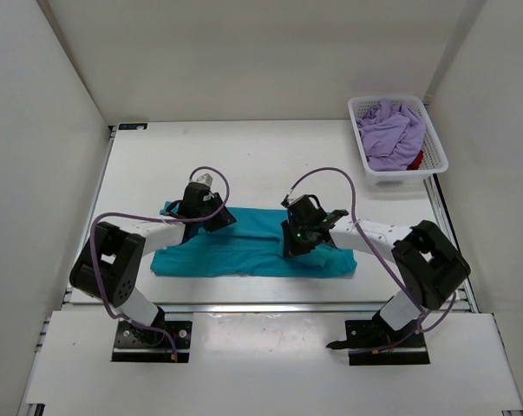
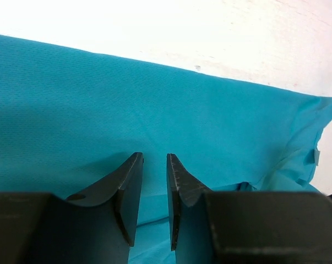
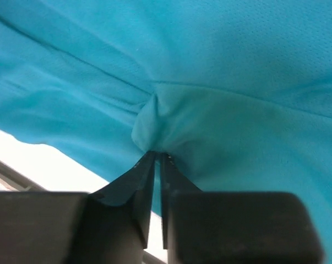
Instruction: Fold and stack the t-shirts
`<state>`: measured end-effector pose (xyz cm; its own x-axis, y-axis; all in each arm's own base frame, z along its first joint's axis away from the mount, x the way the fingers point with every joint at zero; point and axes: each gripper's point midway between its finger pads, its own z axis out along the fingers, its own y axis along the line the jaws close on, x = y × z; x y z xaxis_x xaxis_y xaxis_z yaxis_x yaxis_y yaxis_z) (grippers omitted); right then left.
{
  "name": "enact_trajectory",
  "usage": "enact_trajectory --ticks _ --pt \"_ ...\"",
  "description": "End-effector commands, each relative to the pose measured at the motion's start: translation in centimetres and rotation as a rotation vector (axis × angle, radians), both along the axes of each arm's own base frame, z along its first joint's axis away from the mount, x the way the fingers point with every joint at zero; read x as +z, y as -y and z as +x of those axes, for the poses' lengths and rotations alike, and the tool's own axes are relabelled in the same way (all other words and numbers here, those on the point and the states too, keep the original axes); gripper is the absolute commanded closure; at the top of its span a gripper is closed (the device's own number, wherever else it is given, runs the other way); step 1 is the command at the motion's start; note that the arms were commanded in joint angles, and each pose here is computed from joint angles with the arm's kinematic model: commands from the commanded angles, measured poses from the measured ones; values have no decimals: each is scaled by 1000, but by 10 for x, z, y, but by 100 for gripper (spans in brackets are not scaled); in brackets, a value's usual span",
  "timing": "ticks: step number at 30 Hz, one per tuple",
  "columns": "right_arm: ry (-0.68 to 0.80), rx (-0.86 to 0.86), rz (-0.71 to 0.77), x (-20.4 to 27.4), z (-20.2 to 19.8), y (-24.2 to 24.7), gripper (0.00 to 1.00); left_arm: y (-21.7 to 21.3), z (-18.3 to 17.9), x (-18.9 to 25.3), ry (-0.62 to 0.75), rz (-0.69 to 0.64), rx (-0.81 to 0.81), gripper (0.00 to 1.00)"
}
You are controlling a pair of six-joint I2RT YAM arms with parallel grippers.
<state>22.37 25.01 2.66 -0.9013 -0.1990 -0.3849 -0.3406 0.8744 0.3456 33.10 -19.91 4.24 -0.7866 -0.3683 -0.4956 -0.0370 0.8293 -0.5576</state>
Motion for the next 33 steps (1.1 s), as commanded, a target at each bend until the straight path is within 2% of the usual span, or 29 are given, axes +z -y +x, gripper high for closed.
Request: enact_trajectory --ticks 1,6,8,10,16,19,23,27,29,31,32,33 --pt "118 5 33 35 19 -5 89 15 7 29 73 -40 -36 65" --pt "181 -80 129 55 27 19 83 21 4 33 86 -25 -65 64" --pt "176 -198 131 51 38 45 94 12 7 30 80 -6 -43 65" --pt "171 -290 150 44 45 62 99 -1 9 26 71 -7 -10 64" --pt "118 -403 165 17 60 85 100 -42 15 8 11 -105 116 64" --pt "76 -415 148 0 62 86 100 -62 4 -14 -71 -169 181 65" --pt "32 -463 134 -20 81 90 100 -84 -1 -22 -93 -261 291 65" --pt "12 -491 122 -27 131 85 100 -86 -2 -9 -60 -265 295 66" --pt "14 -493 128 -24 165 79 100 -86 4 17 8 -251 288 64" --pt "60 -499 165 -10 234 67 100 -85 4 31 44 -192 274 64" --pt "29 -480 164 -10 244 62 100 -81 8 50 99 -175 255 63" --pt "34 -453 176 0 278 47 100 -79 3 47 87 -136 247 62"
